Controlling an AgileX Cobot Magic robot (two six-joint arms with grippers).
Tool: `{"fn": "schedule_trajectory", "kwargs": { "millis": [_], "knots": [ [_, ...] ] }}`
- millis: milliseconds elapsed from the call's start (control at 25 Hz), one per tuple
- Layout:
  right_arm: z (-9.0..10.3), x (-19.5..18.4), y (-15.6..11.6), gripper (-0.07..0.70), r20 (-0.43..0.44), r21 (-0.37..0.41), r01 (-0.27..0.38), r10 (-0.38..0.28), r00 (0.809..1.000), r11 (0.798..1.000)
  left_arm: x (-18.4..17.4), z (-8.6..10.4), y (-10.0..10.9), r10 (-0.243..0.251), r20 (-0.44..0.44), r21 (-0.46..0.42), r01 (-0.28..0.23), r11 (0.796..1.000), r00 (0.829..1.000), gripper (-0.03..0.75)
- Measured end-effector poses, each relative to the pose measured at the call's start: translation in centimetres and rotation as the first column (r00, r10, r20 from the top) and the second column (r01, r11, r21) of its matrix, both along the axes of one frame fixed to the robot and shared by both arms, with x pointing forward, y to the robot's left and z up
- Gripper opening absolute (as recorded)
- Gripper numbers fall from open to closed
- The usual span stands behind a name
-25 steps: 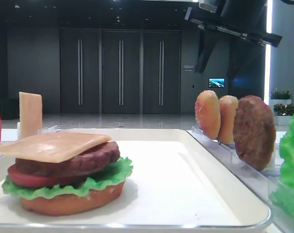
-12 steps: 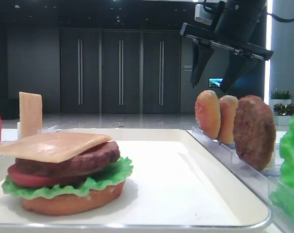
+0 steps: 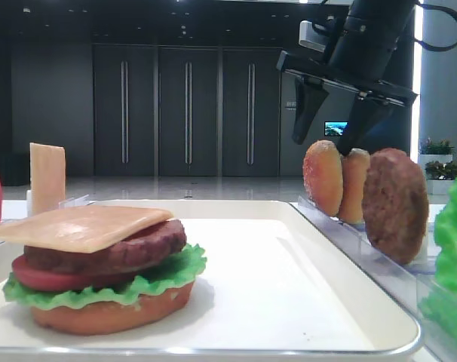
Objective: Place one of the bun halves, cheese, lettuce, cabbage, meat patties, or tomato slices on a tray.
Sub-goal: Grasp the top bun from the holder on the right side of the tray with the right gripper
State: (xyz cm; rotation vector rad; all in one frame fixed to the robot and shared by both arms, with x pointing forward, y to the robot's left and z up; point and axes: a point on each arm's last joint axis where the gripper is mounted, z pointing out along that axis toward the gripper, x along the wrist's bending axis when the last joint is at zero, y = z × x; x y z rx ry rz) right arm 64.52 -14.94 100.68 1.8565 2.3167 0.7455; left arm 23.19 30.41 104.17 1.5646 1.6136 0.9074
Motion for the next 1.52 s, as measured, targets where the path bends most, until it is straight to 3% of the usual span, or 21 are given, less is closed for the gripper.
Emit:
{"fn": "schedule_trajectory", "kwargs": {
  "millis": [920, 1360, 1520],
  "knots": [
    [-1.6, 1.0, 0.3, 0.427, 0.019, -0.001, 0.005, -0.005, 1.000, 1.000, 0.0, 0.0, 0.0, 0.000, 0.000, 0.000, 0.000, 1.000, 1.000, 0.339],
    [-1.7, 1.0, 0.1, 0.232, 0.019, -0.020, -0.002, 0.003, 1.000, 1.000, 0.0, 0.0, 0.0, 0.000, 0.000, 0.000, 0.000, 1.000, 1.000, 0.339],
    [-1.7, 1.0, 0.1, 0.220, 0.017, -0.020, -0.003, 0.003, 1.000, 1.000, 0.0, 0.0, 0.0, 0.000, 0.000, 0.000, 0.000, 1.000, 1.000, 0.338]
  ]
}}
